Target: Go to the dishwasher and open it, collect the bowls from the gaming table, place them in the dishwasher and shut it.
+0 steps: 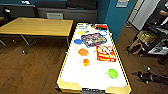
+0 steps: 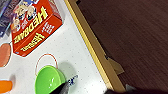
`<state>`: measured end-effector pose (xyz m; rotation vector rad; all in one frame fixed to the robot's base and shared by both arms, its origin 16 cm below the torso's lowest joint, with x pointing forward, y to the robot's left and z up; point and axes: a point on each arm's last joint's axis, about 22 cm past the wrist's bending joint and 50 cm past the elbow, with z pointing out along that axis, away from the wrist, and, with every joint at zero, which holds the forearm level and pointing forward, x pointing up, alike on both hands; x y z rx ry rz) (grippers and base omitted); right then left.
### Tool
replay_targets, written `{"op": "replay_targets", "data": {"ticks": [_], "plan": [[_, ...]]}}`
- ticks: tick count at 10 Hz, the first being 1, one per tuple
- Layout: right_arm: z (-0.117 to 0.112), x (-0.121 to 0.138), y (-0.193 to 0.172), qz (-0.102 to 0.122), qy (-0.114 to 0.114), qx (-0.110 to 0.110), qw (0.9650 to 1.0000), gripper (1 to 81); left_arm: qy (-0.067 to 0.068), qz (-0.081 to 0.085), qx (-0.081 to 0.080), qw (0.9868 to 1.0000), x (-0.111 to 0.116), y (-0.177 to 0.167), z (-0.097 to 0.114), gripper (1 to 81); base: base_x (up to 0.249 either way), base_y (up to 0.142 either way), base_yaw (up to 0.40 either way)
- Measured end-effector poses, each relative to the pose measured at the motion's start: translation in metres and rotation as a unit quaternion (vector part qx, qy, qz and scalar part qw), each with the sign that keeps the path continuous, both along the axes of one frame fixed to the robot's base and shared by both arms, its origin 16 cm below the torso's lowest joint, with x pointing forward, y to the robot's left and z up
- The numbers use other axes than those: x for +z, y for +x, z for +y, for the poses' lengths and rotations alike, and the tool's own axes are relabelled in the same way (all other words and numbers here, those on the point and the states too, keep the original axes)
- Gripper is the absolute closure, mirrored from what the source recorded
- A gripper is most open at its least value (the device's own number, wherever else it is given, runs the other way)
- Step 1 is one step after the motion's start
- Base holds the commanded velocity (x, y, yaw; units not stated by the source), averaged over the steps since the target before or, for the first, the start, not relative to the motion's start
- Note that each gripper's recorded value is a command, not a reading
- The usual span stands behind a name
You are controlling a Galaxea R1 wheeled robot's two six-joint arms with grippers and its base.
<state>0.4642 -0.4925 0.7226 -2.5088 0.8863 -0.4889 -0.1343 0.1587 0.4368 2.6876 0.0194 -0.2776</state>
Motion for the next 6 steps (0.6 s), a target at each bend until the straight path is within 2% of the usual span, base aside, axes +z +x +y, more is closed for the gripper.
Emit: {"op": "replay_targets", "data": {"ticks": [2,6], "plan": [[0.016,-0.011,0.011,0.001,0.008,0.002,1.0000,1.0,0.001,0.001,0.000,1.0000,0.000,0.000,0.001,1.0,0.000,0.000,0.000],[0.024,-0.035,0.030,0.004,0.005,-0.008,0.9999,1.0,0.002,0.001,0.000,1.0000,0.000,-0.001,0.004,1.0,0.000,0.000,0.000]]}}
